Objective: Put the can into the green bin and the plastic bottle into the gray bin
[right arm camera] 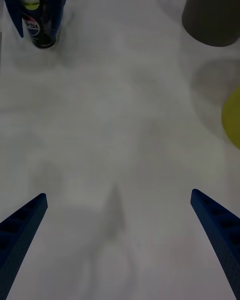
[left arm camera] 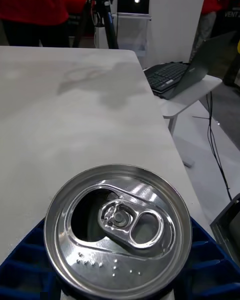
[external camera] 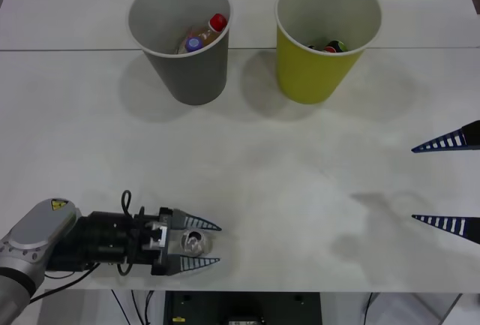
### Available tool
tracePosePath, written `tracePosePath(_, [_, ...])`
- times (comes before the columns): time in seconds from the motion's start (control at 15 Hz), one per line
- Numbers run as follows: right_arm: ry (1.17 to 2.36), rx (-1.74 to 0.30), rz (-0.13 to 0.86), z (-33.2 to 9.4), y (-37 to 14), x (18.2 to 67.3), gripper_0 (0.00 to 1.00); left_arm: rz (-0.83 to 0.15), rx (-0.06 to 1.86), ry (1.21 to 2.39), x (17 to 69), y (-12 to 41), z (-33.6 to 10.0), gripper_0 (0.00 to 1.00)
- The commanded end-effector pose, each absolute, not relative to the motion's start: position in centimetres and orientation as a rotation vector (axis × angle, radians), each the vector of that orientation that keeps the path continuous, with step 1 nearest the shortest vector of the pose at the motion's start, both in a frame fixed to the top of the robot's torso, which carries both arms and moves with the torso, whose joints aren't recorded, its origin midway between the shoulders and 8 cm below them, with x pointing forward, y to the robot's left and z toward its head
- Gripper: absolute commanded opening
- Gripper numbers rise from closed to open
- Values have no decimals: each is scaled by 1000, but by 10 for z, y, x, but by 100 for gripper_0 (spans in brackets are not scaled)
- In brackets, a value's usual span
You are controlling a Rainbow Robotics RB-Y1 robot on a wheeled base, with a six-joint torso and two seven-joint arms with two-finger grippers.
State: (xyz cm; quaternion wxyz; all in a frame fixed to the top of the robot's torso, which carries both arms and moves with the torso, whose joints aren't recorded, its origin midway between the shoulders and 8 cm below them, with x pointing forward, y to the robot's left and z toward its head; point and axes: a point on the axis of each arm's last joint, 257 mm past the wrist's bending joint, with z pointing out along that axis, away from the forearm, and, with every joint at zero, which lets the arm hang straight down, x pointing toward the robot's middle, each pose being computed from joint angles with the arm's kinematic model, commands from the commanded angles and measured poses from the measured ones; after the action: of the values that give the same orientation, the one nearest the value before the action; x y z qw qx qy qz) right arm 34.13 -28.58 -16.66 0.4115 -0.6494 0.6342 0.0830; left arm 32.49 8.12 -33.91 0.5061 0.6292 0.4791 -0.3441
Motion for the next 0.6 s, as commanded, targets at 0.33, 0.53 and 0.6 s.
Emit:
tracePosePath(0.33, [1596,-1634,209,-167,-286,341,100,-838,1515,1170,327,81,-338,0])
tracePosePath(0.53, [1596,-1634,209,-167,-286,341,100,-838,1504,1187,334,83,-334,0])
tracePosePath(0.6, [1596,-1634,209,-167,-286,341,100,-850,1495,1215,338,86,-331,0])
